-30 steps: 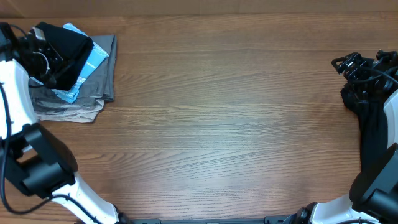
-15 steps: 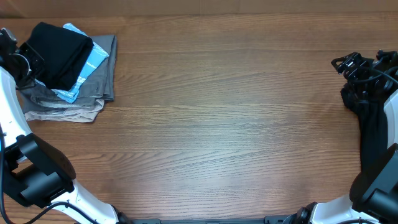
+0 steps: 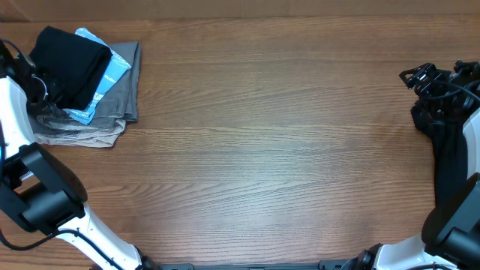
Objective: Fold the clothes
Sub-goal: 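Lower the black bundle onto the stack and release with the left gripper, then lift the left gripper up off the stack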
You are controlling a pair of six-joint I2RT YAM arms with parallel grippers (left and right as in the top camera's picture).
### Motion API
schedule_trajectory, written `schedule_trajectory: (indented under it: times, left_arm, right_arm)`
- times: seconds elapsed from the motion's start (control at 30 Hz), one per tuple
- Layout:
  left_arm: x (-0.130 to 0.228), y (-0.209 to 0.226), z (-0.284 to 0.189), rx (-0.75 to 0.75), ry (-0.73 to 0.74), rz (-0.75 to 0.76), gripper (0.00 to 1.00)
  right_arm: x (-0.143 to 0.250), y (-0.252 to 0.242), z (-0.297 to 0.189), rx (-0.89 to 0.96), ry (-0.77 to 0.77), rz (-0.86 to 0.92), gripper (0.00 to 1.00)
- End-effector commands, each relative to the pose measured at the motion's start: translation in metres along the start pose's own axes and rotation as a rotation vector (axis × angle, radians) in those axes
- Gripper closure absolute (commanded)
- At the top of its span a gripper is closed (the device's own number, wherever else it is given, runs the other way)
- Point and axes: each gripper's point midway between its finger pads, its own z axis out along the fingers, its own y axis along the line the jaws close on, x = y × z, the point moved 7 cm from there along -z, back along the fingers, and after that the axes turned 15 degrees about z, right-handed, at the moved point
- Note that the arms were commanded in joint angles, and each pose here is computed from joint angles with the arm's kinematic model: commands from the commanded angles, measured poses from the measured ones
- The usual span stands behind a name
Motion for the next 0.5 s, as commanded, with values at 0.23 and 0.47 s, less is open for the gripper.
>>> schedule_trajectory:
  times: [0.23,0.47]
  left_arm:
    - [-0.010,-0.045,-0.049,0.213,-0.100,-0.002,0.96]
    - [0.007,-0.128,-0.121,0.303,-0.201,0.157,0.96]
  right_arm:
    - [-0.001,0.003,-0.002,-0.011,-0.006,-0.005,0.00]
    - [-0.001,0.003,-0.002,-0.011,-0.006,-0.006,0.00]
